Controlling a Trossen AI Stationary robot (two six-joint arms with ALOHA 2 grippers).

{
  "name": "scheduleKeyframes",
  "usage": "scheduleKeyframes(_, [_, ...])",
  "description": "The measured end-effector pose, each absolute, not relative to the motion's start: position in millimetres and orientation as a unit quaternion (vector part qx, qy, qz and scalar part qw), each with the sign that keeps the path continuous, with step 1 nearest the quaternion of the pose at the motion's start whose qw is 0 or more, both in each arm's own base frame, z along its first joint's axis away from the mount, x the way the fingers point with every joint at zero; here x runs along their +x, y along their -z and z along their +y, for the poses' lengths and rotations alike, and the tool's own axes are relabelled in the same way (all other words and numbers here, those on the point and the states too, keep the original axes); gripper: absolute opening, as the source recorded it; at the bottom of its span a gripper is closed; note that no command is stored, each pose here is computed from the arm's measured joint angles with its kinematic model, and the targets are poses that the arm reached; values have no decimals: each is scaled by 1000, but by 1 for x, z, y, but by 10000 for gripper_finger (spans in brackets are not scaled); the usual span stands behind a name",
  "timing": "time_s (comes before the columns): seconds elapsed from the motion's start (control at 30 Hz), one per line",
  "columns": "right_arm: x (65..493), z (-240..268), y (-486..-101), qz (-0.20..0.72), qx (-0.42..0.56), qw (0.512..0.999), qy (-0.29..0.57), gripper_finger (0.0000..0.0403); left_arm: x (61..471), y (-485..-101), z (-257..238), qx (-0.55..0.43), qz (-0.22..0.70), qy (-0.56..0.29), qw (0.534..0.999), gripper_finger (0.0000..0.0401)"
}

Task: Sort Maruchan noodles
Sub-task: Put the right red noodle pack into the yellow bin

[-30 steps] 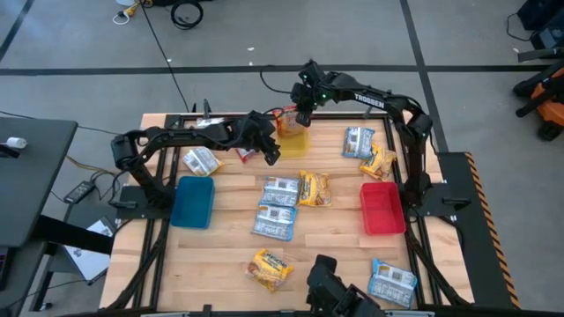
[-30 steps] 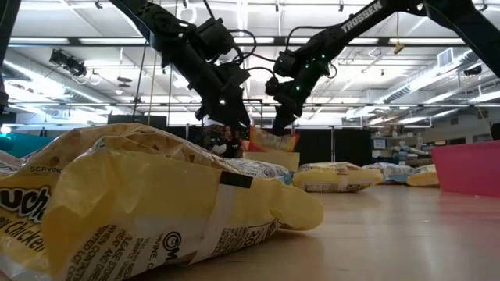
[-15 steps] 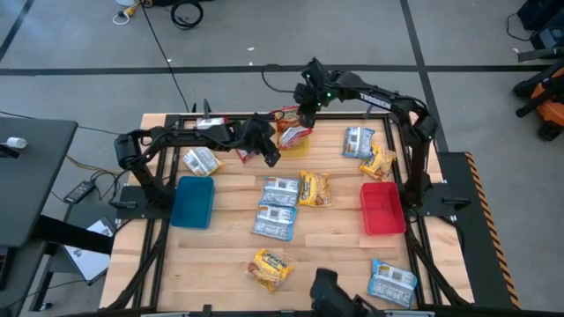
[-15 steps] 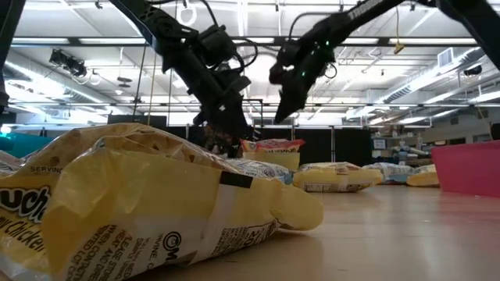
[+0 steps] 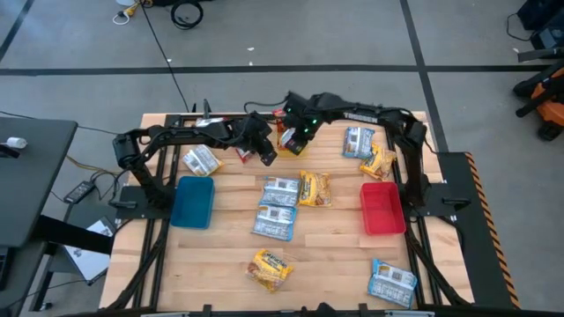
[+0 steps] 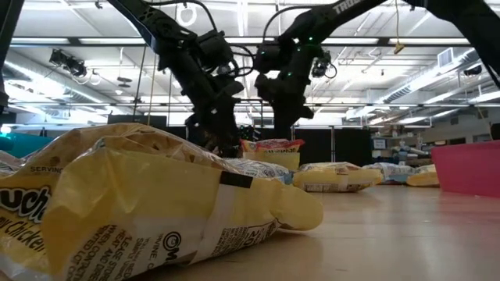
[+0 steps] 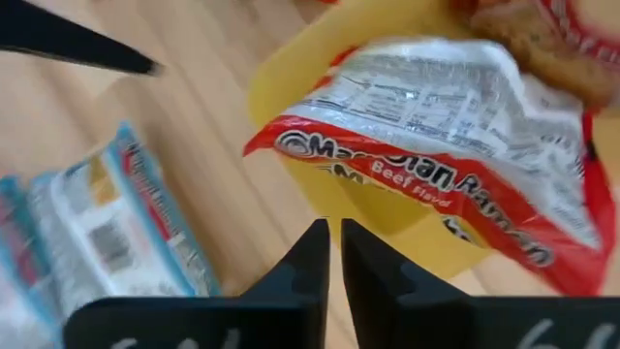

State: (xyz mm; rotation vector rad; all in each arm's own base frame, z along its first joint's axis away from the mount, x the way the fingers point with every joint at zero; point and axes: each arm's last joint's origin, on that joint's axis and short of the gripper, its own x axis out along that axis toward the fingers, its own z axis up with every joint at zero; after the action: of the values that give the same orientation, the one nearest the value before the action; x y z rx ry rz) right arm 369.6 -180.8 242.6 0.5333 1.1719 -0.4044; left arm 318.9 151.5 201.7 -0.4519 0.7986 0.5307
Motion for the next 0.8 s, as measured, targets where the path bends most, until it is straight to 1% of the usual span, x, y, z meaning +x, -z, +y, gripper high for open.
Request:
scheduleKeyframes(0.13, [375, -177, -237, 537, 273, 766, 224, 7, 301, -207, 155, -212, 424, -261, 841, 164])
scheduleKeyframes(0.27, [374, -178, -237, 530, 283, 757, 258, 11, 288, -216, 158, -205, 437, -274, 832, 164])
scheduleKeyframes(0.4, [372, -181, -235, 530, 295, 746, 275, 8, 280, -226, 160, -198, 431, -282, 834, 164])
scheduleKeyframes(0.53, [372, -182, -219, 539, 309, 731, 281, 5, 272, -234, 159, -184, 435, -285, 834, 164])
scheduleKeyframes(0.67, [377, -185, -203, 525, 324, 732, 289, 9, 264, -244, 158, -181, 433, -295, 832, 164])
scheduleKeyframes(0.8, [386, -192, -204, 474, 338, 756, 298, 8, 260, -251, 155, -178, 425, -296, 837, 164])
